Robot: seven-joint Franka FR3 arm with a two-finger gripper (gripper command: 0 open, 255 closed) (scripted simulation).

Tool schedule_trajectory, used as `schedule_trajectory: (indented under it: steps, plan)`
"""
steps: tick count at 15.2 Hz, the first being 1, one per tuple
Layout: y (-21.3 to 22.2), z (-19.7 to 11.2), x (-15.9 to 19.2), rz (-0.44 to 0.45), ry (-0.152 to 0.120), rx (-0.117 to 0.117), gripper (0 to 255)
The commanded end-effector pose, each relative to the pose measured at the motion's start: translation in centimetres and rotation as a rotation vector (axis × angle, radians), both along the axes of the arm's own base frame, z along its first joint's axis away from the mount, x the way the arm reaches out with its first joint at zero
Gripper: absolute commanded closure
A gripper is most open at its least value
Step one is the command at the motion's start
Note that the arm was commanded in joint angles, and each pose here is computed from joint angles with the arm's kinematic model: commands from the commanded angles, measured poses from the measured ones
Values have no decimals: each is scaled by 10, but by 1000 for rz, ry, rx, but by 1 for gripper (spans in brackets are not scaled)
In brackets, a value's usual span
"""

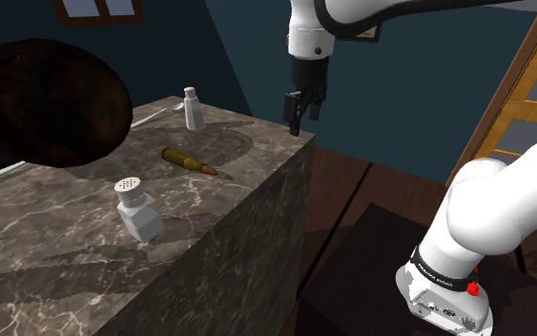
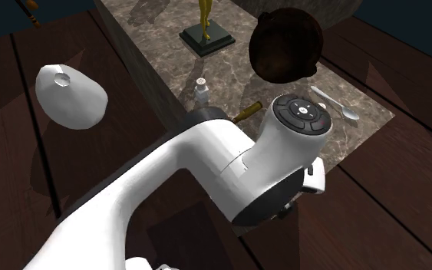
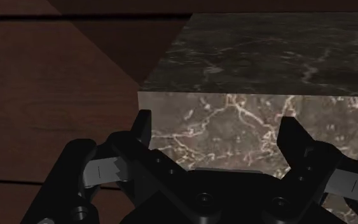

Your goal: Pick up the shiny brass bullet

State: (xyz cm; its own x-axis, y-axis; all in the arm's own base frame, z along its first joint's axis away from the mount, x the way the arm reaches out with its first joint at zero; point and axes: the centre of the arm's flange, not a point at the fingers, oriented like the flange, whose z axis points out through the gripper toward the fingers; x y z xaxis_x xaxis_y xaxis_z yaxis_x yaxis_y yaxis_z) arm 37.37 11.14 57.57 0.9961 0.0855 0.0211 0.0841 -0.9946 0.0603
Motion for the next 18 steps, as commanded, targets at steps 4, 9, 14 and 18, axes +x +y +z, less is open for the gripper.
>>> schedule_trajectory:
  steps: [4,9,14,18]
  plan:
    - [58,1,28,14,5,8,0]
    - [117,4,56,27,10,15,0]
    - [176,8,83,41,15,22,0]
    - [224,11,104,52,19,28,0]
